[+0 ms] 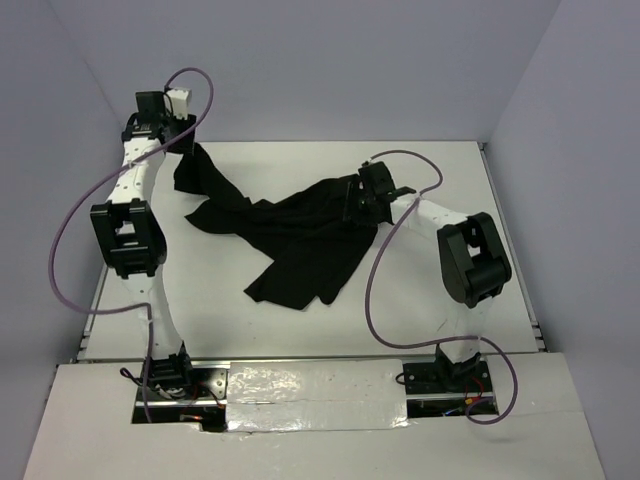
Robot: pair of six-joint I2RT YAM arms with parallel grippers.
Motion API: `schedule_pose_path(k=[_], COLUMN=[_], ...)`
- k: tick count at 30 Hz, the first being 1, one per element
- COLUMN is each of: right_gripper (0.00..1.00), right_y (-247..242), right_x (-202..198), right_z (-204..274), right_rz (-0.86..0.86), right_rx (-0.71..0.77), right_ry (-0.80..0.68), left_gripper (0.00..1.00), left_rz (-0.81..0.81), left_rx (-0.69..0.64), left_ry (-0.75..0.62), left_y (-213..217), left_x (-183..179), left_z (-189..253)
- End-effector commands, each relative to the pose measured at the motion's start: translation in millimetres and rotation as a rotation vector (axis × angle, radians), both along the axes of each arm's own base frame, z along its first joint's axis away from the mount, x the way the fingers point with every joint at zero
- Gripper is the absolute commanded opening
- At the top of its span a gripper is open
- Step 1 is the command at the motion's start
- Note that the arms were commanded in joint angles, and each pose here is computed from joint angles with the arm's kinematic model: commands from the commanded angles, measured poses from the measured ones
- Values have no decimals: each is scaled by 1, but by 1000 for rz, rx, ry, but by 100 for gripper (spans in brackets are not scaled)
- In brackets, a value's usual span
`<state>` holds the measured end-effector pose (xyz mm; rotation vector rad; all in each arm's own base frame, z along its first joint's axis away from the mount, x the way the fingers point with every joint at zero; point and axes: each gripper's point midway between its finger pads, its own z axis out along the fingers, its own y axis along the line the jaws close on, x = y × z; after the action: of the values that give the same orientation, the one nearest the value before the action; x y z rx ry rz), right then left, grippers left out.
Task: Fold and stack the long sleeve shirts
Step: Flatten the shirt out
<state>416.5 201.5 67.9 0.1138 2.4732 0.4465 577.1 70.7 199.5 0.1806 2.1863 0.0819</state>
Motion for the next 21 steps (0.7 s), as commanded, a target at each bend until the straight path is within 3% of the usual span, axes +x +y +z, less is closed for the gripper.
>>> schedule_pose_path(k=[1,2,3,4,5,6,7,8,13,15,18,21], right_gripper=[52,39,15,4,0,0,0,0,0,0,0,0], right_y=[16,18,18,19,16,14,11,7,-20,-33,-58,-72], right_x=[22,21,21,19,19,17,14,13,-12,-21,-39,-47], right_z=[12,11,12,16,19,24,37,44,102,115,123,126], right_rz=[-10,0,7,15,11,18,19,19,61,59,42,35], right_rx=[51,59,65,66,58,51,53,49,72,88,90,32], right_ry=[-38,-35,-33,-41,-51,-65,-92,-109,-209,-227,-233,-250], left_gripper=[64,65,66,99,99,99,99,99,96,94,95,98], left_rz=[32,0,-25,-90,-118,-147,-204,-240,-398,-446,-499,-469], left_rx=[-13,-15,-1,-4,10,41,68,79,93,87,179,216], left_ry=[110,126,25,88,50,-31,-1,-40,171,231,274,261], left_y=[7,2,-1,-12,-17,-24,-35,-44,-91,-110,-137,-141], left_x=[-5,-12,-18,-41,-51,-68,-85,-99,-154,-165,-167,-148], left_z=[-19,-21,16,-18,-10,23,0,18,-45,-73,-106,-120])
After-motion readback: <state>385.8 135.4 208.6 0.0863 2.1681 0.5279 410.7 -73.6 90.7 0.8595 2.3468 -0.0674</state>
